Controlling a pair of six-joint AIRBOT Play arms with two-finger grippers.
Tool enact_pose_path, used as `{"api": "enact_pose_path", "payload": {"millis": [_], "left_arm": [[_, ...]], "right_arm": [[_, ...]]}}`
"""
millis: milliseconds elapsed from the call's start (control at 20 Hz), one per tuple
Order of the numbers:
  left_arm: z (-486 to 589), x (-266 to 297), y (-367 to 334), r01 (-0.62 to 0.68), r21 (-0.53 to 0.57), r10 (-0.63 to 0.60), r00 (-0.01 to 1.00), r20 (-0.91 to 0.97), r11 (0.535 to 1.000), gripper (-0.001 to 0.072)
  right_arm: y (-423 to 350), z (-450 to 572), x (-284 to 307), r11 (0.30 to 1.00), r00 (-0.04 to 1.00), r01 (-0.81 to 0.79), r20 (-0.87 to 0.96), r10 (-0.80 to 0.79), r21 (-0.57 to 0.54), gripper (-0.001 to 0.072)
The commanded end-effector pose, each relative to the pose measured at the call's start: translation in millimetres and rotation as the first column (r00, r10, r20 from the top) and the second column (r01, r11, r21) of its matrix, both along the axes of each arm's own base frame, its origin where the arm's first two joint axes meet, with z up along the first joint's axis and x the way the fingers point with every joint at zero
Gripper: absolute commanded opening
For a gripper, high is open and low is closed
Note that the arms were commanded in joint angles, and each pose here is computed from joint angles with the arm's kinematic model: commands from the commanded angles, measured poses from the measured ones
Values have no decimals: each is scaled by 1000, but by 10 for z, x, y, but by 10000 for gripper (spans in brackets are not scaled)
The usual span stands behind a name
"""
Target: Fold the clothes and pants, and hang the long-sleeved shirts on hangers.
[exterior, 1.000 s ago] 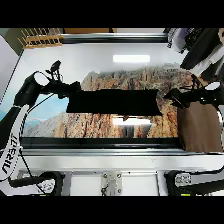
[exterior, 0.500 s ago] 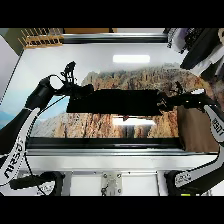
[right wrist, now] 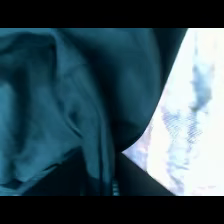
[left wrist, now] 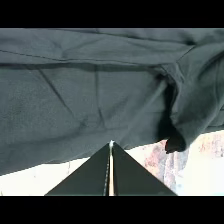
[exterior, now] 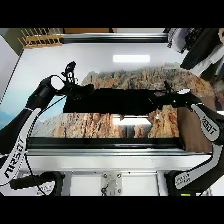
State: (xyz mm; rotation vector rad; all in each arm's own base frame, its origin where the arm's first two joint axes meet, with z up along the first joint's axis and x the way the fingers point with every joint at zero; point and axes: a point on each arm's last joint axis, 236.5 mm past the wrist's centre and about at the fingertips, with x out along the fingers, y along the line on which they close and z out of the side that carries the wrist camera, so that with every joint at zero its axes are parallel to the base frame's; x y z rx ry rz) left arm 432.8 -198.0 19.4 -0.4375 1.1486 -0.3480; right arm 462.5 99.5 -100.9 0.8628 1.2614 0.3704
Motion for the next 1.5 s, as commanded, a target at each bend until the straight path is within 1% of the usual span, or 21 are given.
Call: {"api": "enact_pose_path", "payload": {"millis": [0,100,200,350,450,600,750,1050,1100,1200,1250,1350,1450], "left_arm": [[1,4,-7,0,-2,0,1000,2,1000,13],[-36,-12,-58,12,3,-12,1000,-2,1000,13],[-121,-27,-171,46,8,-46,998,-32,999,13],[-212,41,-535,148,18,-147,988,-41,989,13],[-284,137,-835,194,14,-193,981,-31,981,13],[-441,234,-1308,264,10,-264,964,-20,964,13],[-588,250,-1797,339,6,-339,941,-3,941,13],[-992,7,-2456,467,6,-466,884,-41,884,13],[-1045,-47,-2535,467,-18,-467,883,-50,884,13],[-1106,-94,-2641,426,-94,-432,900,-62,900,13],[-1147,-128,-2653,414,-113,-424,902,-78,903,13],[-1171,-128,-2560,422,-96,-431,897,-98,901,13],[-1073,2,-2417,414,-87,-421,902,-94,906,12]], "right_arm": [[-44,68,66,1000,999,25,23,-25,-7,19],[-185,150,27,998,1000,11,17,-10,-56,18],[-436,232,-94,985,998,-56,-21,54,-166,18],[-906,514,-301,918,982,-183,-113,152,-352,17],[-1109,825,-335,868,973,-228,-136,186,-441,17],[-1117,1338,-242,856,977,-214,-92,193,-471,17],[-939,1712,-194,840,969,-237,-54,242,-488,17],[-416,2038,-143,802,939,-291,3,343,-522,17],[-356,2061,-144,791,934,-300,6,358,-534,17],[-265,2097,-141,767,924,-311,11,383,-561,17],[-218,2110,-142,761,920,-316,14,392,-567,17],[-119,2117,-152,752,911,-330,17,412,-571,17],[-12,2122,-154,746,902,-341,25,431,-573,17]]}}
